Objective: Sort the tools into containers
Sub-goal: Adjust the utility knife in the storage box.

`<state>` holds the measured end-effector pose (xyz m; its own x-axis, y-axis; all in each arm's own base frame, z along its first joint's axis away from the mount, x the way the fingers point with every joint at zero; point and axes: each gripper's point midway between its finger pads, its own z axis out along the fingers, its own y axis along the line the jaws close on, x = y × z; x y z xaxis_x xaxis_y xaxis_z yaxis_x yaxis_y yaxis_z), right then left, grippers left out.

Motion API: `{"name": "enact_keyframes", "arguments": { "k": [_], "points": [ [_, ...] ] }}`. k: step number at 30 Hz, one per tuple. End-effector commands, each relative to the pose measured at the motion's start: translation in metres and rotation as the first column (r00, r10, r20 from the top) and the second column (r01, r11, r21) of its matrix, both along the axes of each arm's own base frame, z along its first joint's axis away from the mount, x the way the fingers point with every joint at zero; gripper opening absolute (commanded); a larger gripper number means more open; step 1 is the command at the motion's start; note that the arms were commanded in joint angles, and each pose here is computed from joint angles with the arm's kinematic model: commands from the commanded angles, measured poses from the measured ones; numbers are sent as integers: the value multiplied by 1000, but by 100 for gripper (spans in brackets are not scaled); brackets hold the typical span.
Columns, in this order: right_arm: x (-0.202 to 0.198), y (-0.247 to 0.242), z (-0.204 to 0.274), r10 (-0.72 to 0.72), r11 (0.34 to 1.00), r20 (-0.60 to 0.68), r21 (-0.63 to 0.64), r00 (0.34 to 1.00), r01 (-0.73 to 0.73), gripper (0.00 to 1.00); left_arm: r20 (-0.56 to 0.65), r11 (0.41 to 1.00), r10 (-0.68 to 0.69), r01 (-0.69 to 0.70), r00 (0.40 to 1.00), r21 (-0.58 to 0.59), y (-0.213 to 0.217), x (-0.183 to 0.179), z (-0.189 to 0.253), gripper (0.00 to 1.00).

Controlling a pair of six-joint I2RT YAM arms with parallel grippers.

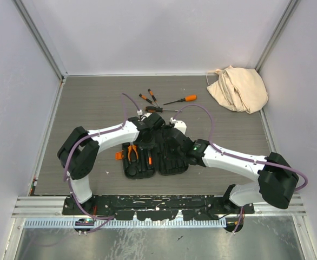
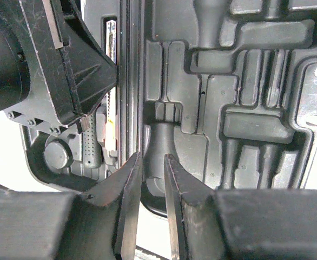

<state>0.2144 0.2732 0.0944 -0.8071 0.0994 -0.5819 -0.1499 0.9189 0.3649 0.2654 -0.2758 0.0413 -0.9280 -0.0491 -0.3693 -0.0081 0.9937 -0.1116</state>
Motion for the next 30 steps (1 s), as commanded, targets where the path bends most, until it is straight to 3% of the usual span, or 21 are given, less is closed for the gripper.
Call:
{"name": "enact_keyframes", "arguments": {
  "k": [1, 6, 12, 16, 22, 30],
  "points": [
    [8, 4, 11, -25, 999, 37, 43, 999, 23, 29, -40, 999, -28, 30, 999, 39, 4, -10, -19, 0],
    [12, -2, 27, -47, 997, 90, 60, 995, 42, 29, 72, 996, -84, 86, 994, -23, -12, 11, 29, 0],
    [18, -16, 50, -89, 993, 178, 89, 980, 74, 30, 233, 979, -135, 165, 963, -116, -30, 30, 105, 13],
    [23, -34, 55, -114, 993, 222, 35, 968, 109, 32, 310, 970, -142, 195, 940, -147, -28, 34, 140, 17],
    [41, -65, 51, -127, 990, 212, -38, 969, 138, 34, 333, 981, -105, 152, 937, -120, 12, 37, 152, 19],
    [69, -79, 25, -50, 997, 71, 55, 996, 46, 46, 321, 993, -39, 72, 946, -90, 76, 28, 137, 26]
  ]
}}
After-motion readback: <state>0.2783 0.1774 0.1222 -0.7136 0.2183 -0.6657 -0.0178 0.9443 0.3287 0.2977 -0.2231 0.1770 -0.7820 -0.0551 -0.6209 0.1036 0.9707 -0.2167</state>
